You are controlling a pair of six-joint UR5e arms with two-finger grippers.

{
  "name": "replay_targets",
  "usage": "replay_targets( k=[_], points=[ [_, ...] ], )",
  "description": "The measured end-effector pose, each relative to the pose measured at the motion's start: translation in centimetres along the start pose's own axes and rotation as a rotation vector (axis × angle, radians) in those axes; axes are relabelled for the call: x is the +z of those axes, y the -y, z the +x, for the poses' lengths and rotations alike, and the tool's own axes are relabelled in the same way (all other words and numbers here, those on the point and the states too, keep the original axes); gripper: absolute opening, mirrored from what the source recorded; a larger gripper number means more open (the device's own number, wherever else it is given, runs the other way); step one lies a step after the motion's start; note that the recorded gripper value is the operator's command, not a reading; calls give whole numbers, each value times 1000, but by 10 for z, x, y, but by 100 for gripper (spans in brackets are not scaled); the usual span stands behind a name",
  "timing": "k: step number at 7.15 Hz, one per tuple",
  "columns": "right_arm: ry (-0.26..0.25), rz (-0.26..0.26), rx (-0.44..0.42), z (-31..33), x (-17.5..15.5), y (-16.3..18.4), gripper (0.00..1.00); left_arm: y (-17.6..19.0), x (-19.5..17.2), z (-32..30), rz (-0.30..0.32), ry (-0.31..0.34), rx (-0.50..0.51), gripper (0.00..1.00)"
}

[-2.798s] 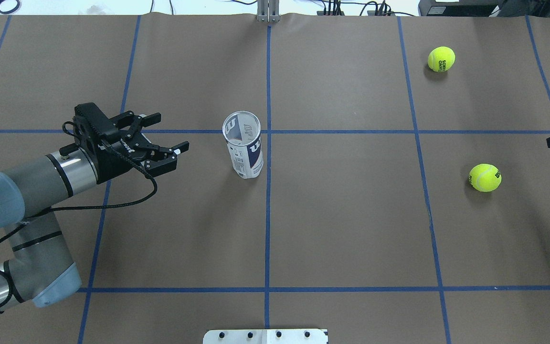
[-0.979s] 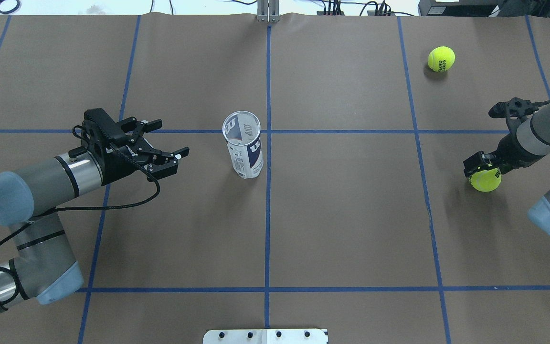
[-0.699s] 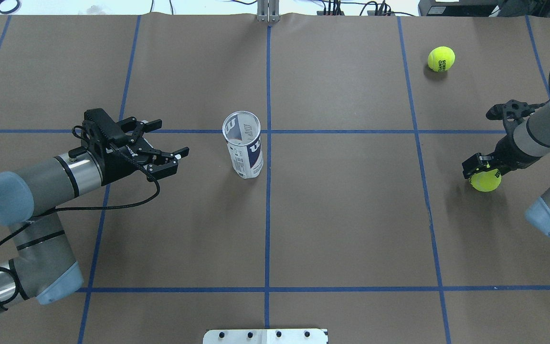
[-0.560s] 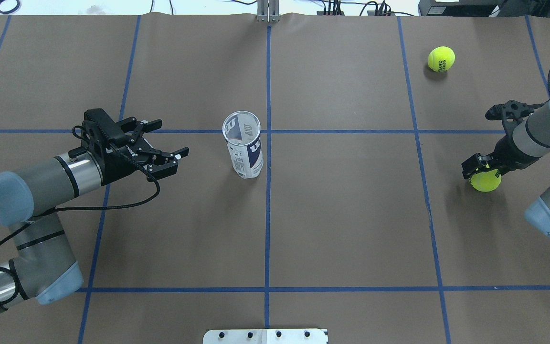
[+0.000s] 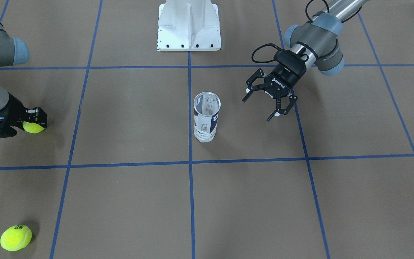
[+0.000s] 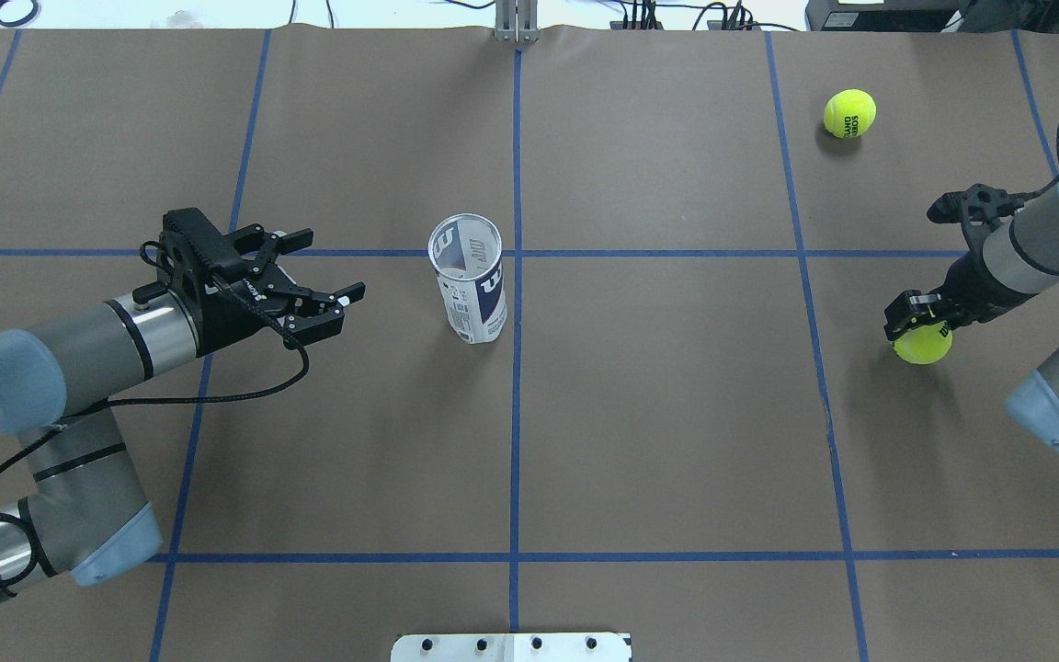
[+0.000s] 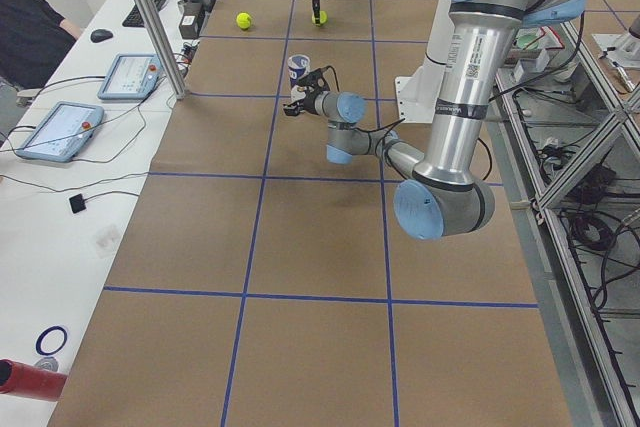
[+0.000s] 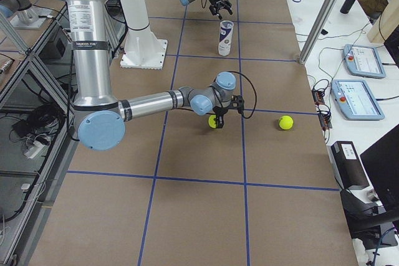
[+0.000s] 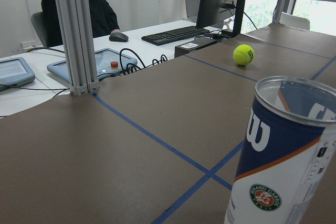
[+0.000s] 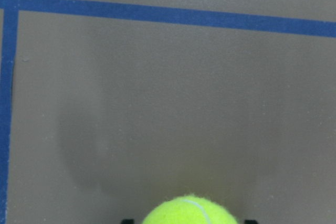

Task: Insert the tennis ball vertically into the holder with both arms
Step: 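Lift the ball with the right gripper while the left gripper grasps the can's side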

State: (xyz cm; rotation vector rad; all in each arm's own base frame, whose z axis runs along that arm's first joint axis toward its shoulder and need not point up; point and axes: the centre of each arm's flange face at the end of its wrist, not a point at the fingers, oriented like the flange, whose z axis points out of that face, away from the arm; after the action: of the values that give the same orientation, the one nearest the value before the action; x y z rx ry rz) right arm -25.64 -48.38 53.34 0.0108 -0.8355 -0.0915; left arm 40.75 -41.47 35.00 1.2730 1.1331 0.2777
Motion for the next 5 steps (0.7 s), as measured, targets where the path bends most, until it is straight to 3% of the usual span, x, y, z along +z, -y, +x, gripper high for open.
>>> replay_targets(
  k=[2,5],
  points=[
    [83,56,12,-6,-51,18,0,-11,13,-3,-20,10,-2,99],
    [138,163,-16,-32,-113,42,0,-33,35,10,-53,-5,-15,99]
  ],
)
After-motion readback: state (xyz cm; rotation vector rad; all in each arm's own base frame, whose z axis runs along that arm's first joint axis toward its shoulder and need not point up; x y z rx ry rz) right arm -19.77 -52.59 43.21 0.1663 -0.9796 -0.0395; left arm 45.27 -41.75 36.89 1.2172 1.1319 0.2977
